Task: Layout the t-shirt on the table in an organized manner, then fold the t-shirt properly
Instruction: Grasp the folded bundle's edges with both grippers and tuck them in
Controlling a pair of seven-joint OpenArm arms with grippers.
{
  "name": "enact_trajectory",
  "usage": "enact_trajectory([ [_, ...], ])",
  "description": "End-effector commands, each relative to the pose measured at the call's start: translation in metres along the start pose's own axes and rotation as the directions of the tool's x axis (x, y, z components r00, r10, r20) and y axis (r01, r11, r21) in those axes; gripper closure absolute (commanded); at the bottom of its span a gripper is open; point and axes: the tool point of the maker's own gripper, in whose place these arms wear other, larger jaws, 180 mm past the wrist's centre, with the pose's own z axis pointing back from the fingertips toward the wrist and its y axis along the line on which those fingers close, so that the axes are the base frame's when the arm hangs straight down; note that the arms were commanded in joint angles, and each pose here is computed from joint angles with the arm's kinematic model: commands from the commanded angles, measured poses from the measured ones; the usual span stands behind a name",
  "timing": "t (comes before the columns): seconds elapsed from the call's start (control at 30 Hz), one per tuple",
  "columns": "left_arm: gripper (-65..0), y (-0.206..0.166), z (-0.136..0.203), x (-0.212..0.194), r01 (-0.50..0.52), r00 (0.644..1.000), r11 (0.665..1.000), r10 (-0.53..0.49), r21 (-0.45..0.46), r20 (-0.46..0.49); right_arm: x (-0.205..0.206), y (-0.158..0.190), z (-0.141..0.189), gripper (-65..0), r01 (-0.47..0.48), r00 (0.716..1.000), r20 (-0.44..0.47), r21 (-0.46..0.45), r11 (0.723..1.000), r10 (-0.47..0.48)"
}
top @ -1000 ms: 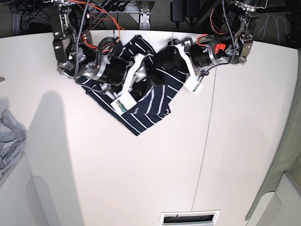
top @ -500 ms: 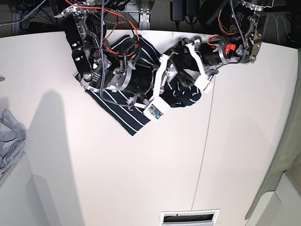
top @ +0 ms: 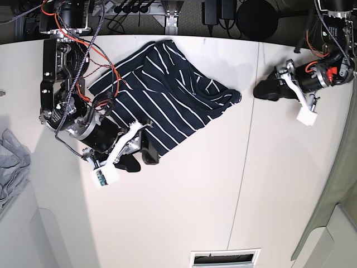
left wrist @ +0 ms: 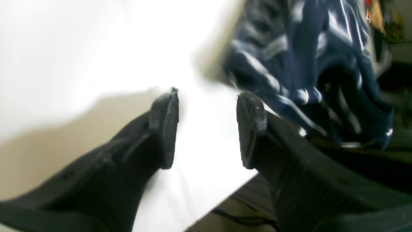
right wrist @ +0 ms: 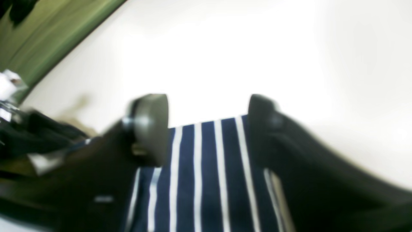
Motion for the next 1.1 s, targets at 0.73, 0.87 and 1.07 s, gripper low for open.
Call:
enact_trajectory([
  [0.73, -31.5, -0.164, -0.076, -0.054, 0.299, 0.919, 0.884, -0.368, -0.359, -0.142, -0.024, -0.017, -0.071, 0.0, 0.076, 0.988, -0.136, 0.063, 0.995, -0.067],
  [0.87, -31.5, -0.141, -0.069, -0.063, 0.27, 0.921, 0.906, -0.342, -0.327, -0.188, -0.037, -0.009, -0.074, 0.0, 0.013, 0.982, -0.19, 0.071, 0.997, 0.001],
  [1.07, -31.5, -0.132, -0.058, -0.054, 0.24, 0.935, 0.916, -0.307, -0.321, -0.177, -0.068, -0.011, -0.076, 0.0, 0.06, 0.965, -0.257, 0.065, 0.996, -0.042],
])
